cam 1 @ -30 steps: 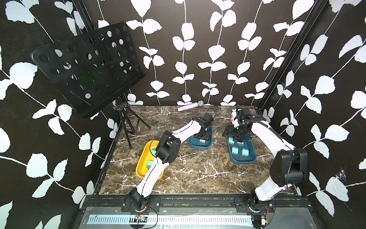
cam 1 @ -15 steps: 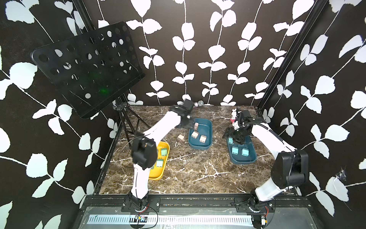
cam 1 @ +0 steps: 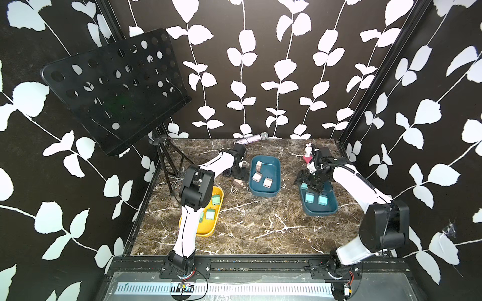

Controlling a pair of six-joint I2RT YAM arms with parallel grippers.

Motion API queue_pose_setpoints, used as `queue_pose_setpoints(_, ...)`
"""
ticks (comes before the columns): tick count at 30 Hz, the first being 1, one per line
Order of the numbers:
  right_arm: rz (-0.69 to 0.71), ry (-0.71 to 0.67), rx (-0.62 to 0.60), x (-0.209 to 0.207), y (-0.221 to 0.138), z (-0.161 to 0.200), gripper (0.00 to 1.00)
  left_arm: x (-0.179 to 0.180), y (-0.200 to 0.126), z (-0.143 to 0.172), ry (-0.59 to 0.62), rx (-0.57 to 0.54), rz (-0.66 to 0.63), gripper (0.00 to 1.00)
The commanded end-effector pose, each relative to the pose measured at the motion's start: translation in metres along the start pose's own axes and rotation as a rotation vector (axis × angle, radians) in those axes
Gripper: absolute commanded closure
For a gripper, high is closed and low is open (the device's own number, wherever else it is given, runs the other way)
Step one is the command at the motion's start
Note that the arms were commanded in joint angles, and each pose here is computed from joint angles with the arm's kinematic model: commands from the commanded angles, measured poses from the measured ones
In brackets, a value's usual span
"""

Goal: Place the plugs by color into the storage box
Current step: Adjust the storage box at the center of the board, then pick up the plug from the center of the board.

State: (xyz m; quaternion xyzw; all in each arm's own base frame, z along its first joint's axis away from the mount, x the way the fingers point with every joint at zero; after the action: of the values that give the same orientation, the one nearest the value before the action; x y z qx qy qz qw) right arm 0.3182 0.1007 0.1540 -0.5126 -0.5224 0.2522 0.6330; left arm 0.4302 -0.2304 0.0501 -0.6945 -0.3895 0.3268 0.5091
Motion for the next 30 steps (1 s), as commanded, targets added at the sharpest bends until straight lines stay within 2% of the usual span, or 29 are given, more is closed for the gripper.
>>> queue_pose_setpoints(1, 0.013, -0.013, -0.006, -0.003, -0.011, 0.007, 0.23, -0.006, 0.001, 0.007, 0.036, 0.004, 0.04, 0.05)
queue_pose_setpoints(6, 0.019, -0.006, -0.005, -0.006, -0.01, 0.01, 0.23, -0.006, 0.005, 0.029, 0.002, 0.045, 0.039, 0.16)
queue_pose_setpoints(12, 0.023, -0.003, -0.005, -0.005, -0.01, 0.009, 0.23, -0.006, -0.007, 0.046, -0.039, 0.056, 0.029, 0.24)
queue_pose_setpoints(17, 0.029, 0.0, -0.017, -0.006, -0.012, 0.007, 0.23, -0.007, -0.006, 0.054, -0.046, 0.085, 0.032, 0.38)
queue_pose_setpoints(21, 0.03, 0.009, -0.018, -0.009, -0.009, 0.01, 0.23, -0.007, -0.009, 0.051, -0.048, 0.08, 0.027, 0.55)
queue_pose_setpoints(30, 0.026, 0.02, -0.03, -0.009, -0.01, 0.009, 0.23, -0.009, -0.037, 0.026, -0.086, 0.014, 0.032, 0.58)
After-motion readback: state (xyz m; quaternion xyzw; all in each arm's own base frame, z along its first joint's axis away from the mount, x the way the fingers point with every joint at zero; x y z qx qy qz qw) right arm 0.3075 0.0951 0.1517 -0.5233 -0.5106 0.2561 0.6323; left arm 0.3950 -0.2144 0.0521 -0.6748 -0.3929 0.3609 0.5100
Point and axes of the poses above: each gripper's point midway between its finger pads, its own y axis out along the fingers, its own x axis along the line the jaws close on, z = x × y, the point moved 2 cm from there along -y, back along the fingers, and after that the axes turned 9 degrees about y, right-handed, at the moved point
